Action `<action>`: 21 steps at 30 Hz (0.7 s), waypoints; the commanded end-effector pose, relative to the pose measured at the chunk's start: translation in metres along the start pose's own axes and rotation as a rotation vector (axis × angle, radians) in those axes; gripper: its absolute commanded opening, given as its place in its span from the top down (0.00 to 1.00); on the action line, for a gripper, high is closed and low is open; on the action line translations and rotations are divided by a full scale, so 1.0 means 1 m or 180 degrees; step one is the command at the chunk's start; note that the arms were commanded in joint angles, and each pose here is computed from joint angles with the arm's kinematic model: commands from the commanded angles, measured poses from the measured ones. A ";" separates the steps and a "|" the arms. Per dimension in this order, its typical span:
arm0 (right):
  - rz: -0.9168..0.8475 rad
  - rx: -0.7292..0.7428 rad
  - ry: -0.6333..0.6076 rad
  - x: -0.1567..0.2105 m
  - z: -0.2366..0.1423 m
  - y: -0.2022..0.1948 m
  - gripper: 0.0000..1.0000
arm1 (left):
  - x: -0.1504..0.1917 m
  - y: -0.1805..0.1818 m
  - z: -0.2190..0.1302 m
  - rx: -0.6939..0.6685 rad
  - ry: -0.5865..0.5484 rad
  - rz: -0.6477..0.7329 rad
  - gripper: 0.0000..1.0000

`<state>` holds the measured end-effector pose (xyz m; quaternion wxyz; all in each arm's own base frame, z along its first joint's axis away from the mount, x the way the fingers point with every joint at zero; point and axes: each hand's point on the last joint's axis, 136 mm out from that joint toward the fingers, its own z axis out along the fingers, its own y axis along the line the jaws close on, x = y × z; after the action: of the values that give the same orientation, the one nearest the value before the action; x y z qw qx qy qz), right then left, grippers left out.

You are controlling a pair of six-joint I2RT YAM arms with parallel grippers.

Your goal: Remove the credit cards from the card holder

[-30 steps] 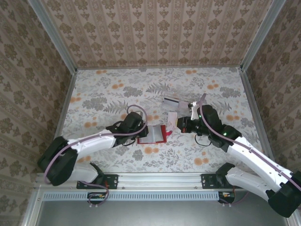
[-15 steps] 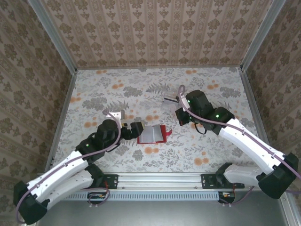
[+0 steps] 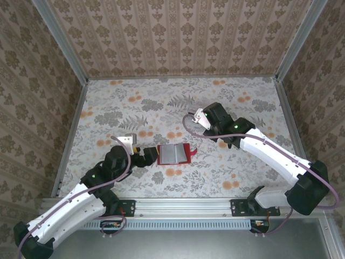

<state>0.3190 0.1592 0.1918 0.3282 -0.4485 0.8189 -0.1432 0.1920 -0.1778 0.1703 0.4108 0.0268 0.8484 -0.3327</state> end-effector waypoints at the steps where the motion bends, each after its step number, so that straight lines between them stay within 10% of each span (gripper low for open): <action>1: -0.0522 0.0253 0.0094 0.001 0.012 -0.009 1.00 | 0.007 0.009 -0.001 -0.0063 0.0035 0.0035 0.00; 21: -0.0833 0.0281 0.0511 0.020 0.072 -0.025 1.00 | 0.013 0.017 -0.004 -0.0102 0.0018 -0.0003 0.00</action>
<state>0.3669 0.1392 0.1446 0.2672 -0.5208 0.7774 -0.2304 0.1847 -0.1698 0.1595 0.4075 0.0264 0.8514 -0.3290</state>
